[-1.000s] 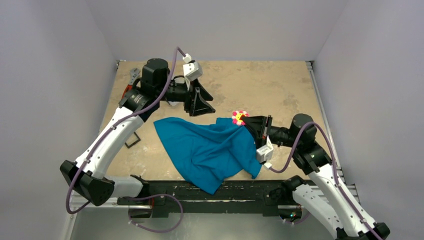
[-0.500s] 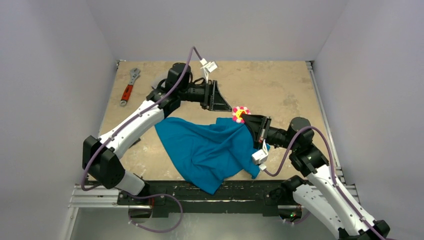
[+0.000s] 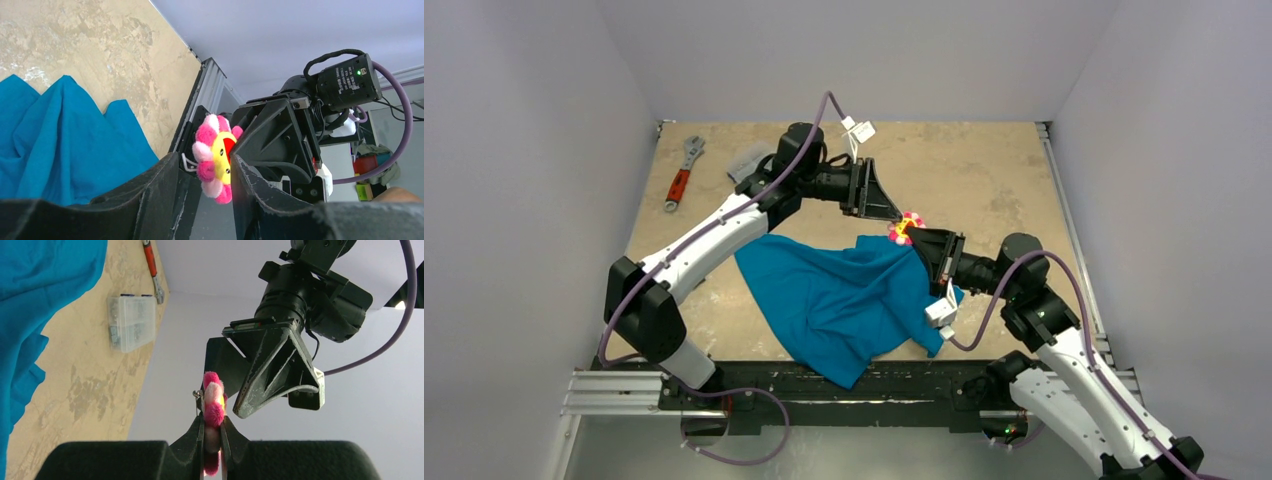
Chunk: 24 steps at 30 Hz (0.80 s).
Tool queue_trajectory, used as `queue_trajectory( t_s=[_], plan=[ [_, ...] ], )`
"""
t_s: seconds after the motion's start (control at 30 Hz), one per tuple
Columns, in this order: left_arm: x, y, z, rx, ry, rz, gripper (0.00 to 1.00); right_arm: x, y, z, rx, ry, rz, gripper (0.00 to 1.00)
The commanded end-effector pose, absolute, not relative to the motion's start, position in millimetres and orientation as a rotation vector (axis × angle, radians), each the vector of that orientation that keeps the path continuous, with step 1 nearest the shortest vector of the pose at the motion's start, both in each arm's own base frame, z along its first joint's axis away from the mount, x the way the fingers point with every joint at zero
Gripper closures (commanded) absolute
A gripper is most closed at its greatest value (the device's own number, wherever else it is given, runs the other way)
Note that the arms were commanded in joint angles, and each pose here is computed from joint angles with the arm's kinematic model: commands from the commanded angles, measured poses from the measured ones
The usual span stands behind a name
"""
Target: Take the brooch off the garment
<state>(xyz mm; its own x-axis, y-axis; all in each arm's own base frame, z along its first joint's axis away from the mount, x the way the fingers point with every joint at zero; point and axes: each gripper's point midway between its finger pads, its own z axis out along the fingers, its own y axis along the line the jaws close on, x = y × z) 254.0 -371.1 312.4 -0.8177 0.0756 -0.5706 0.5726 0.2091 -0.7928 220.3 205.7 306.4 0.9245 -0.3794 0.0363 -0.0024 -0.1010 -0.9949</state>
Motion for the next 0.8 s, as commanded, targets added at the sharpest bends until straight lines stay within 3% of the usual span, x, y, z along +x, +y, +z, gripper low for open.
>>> queue_trajectory(
  t_s=[0.0, 0.17, 0.23, 0.3, 0.4, 0.43, 0.53, 0.6, 0.77],
  plan=[
    [253, -380, 337, 0.652, 1.988, -1.666, 0.60, 222, 206, 315, -1.637, 0.266, -0.366, 1.00],
    [251, -384, 337, 0.671, 1.985, -1.687, 0.67, 221, 206, 315, -1.631, 0.266, -0.372, 1.00],
    [250, -384, 336, 0.676, 1.985, -1.692, 0.79, 222, 205, 316, -1.630, 0.271, -0.379, 1.00],
    [248, -383, 337, 0.686, 1.979, -1.698, 0.97, 223, 204, 316, -1.627, 0.277, -0.380, 1.00],
    [245, -381, 339, 0.704, 1.960, -1.700, 1.00, 222, 205, 317, -1.619, 0.279, -0.371, 0.94],
    [244, -379, 340, 0.709, 1.952, -1.696, 1.00, 222, 205, 319, -1.614, 0.280, -0.366, 0.88],
    [244, -371, 341, 0.707, 1.912, -1.673, 1.00, 223, 204, 316, -1.615, 0.293, -0.366, 0.58],
    [248, -363, 343, 0.696, 1.892, -1.645, 1.00, 224, 202, 315, -1.615, 0.302, -0.377, 0.51],
    [256, -342, 344, 0.703, 1.863, -1.580, 1.00, 228, 198, 310, -1.621, 0.337, -0.395, 0.12]
  ],
)
